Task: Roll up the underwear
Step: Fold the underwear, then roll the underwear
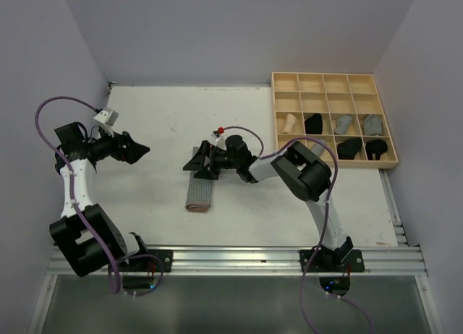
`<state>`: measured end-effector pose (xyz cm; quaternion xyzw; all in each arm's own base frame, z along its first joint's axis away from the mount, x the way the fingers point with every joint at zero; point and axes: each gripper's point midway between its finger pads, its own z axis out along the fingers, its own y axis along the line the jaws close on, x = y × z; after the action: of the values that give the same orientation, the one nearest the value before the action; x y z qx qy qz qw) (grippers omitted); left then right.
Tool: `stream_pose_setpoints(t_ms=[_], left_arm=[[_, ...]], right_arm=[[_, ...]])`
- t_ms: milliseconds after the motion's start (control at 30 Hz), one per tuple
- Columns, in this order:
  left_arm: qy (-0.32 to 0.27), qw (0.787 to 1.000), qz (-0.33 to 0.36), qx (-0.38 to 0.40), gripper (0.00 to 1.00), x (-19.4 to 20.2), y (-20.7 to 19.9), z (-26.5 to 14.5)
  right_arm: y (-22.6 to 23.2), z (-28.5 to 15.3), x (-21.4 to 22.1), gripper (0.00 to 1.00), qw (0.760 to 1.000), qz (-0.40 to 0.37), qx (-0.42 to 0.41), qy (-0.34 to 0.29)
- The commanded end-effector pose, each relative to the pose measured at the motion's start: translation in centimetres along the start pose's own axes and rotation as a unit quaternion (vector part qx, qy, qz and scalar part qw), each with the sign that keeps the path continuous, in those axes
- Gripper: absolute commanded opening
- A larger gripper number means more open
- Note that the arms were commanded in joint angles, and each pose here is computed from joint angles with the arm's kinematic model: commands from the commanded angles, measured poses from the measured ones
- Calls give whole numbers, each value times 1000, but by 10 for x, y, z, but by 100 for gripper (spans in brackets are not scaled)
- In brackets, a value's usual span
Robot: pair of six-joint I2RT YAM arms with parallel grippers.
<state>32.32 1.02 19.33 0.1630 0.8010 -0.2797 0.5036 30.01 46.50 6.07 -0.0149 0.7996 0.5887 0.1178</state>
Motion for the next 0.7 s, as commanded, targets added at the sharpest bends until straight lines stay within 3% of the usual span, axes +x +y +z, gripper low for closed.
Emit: stream_pose_setpoints(t_ms=[0, 167, 300, 433, 667], left_arm=[[-18, 1000, 21, 0, 100, -17, 3, -3], [-12, 1000, 27, 1, 100, -15, 4, -2], [-10, 999, 27, 19, 100, -11, -2, -2], [-7, 1000, 23, 18, 100, -6, 1, 0], [-2, 1000, 25, 14, 100, -2, 8, 2]], right_arm=[[-24, 4, 13, 99, 1000, 23, 8, 10], [28, -8, -5, 98, 1000, -14, -4, 1], [53, -17, -35, 98, 992, -114, 48, -17], [58, -13, -67, 98, 989, -132, 61, -31], [13, 8, -90, 98, 994, -87, 50, -30]])
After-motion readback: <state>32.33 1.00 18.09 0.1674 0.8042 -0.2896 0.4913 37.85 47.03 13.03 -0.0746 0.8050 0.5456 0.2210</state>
